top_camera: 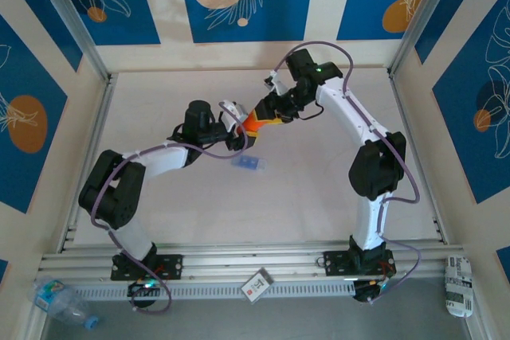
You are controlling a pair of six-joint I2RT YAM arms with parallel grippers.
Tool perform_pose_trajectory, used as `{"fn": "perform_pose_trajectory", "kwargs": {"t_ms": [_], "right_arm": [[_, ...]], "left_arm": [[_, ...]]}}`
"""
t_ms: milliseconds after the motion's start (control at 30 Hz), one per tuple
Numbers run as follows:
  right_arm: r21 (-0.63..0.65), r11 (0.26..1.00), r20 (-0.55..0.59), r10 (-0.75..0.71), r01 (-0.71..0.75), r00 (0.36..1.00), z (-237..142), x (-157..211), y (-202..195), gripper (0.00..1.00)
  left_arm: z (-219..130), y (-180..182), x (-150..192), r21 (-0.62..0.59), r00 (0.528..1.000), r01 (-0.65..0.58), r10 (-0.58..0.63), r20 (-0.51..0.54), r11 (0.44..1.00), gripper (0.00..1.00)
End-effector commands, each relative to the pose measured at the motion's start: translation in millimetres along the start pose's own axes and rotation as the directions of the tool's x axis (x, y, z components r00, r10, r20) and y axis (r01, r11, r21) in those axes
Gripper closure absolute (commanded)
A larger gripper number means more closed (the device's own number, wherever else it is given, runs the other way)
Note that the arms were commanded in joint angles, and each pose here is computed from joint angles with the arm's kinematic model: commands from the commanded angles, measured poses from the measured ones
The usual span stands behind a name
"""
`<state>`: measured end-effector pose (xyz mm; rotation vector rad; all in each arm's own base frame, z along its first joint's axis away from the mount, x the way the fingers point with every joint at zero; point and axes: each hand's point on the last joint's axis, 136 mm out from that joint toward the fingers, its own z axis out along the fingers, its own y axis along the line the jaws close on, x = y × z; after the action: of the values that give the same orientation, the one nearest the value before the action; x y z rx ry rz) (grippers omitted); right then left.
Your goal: Sort the pills into containers
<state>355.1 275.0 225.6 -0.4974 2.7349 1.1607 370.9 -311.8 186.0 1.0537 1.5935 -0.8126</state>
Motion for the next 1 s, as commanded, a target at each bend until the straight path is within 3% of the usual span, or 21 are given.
{"fn": "perform_pose_trajectory", "kwargs": {"t_ms": [0, 333, 467, 700, 967], "right_arm": [[-0.064, 0.998, -0.006, -0.005, 0.004, 1.000, -0.2, -2.6, 15.5, 0.59], [-0.068, 0.998, -0.013, -0.004, 0.003, 1.000, 3.5, 1.3, 15.9, 0.59], [-0.061, 0.998, -0.008, 0.009, -0.010, 1.000, 3.9, 1.2, 11.1, 0.56], [-0.106, 0.994, 0.127, 0.053, -0.040, 0.990, -38.1, -10.3, 9.2, 0.23], [-0.149, 0.975, 0.348, 0.206, -0.162, 0.915, -88.9, -2.6, -13.0, 0.10]], "left_arm": [[4.6, -6.8, -11.3, 0.047, 0.999, -0.025, 0.023, 0.036, 0.999, 0.31], [5.6, -7.3, -17.6, 0.062, 0.999, 0.005, -0.009, 0.054, 0.998, 0.54], [4.8, -6.7, -25.7, 0.062, 0.996, 0.037, -0.041, 0.076, 0.997, 0.69], [0.0, -3.2, -37.1, 0.048, 0.990, 0.093, -0.098, 0.106, 0.995, 0.99], [-7.5, -6.9, -42.6, 0.052, 0.985, 0.117, -0.123, 0.125, 0.992, 1.00]]}}
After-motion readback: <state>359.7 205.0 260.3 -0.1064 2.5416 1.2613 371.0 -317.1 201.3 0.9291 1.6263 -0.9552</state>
